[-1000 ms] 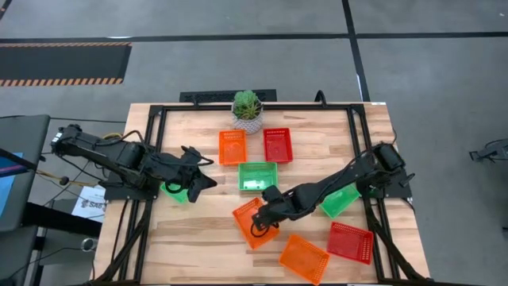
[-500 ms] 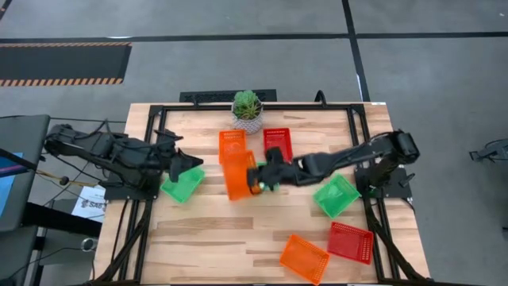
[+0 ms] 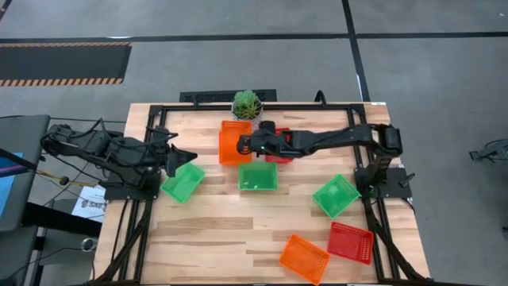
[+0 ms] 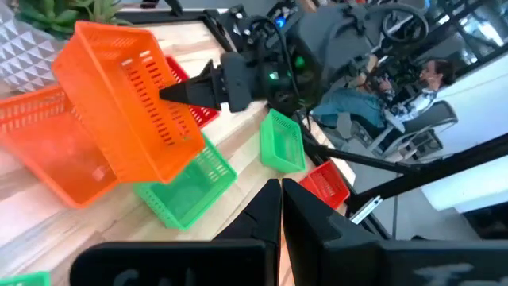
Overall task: Stack baskets by color
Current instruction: Stack the bottom left orange bin on the top orange bin
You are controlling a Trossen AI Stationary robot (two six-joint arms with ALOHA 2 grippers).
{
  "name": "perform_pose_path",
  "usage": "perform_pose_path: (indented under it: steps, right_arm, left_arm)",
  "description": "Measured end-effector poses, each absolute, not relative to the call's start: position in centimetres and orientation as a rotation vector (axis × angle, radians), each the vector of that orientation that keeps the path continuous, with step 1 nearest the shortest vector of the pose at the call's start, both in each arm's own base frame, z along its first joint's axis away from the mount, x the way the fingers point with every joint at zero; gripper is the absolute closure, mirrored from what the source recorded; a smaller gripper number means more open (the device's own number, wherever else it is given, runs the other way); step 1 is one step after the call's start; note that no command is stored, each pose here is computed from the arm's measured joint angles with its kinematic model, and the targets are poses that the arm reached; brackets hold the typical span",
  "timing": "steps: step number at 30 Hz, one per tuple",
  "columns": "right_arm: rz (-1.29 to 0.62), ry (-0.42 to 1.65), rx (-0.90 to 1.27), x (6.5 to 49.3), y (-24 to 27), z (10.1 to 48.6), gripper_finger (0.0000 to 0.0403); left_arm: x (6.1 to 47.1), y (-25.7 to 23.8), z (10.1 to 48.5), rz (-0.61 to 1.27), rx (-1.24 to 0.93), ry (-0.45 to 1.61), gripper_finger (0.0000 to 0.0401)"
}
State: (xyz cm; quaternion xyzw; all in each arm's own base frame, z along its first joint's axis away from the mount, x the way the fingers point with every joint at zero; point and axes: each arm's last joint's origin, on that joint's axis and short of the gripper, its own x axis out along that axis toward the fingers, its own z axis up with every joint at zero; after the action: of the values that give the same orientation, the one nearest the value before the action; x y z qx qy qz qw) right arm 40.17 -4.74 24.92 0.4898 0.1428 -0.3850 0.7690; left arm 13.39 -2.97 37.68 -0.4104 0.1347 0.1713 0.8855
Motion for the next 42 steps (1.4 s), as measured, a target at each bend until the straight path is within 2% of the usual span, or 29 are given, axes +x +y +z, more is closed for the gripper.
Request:
perform_pose_path:
  steps: [10, 19, 27, 42]
  right_arm:
    - [-0.819, 0.32, 1.106, 41.4, -6.4, 22.7, 0.04]
    - [-0.847, 0.312, 1.087, 41.1, -8.1, 22.7, 0.04]
    - [-0.841, 0.37, 1.076, 41.8, -7.5, 20.8, 0.04]
    - [-0.837, 0.377, 0.997, 42.5, -9.0, 21.8, 0.0388]
  left_arm:
    - [13.1, -2.9, 37.3, 0.385, -0.845, 0.318, 0.0401]
    - [13.1, -2.8, 37.2, 0.405, -0.835, 0.316, 0.0401]
    - [13.0, -2.8, 37.1, 0.417, -0.827, 0.323, 0.0401]
    - [12.9, -2.7, 37.0, 0.423, -0.821, 0.332, 0.0401]
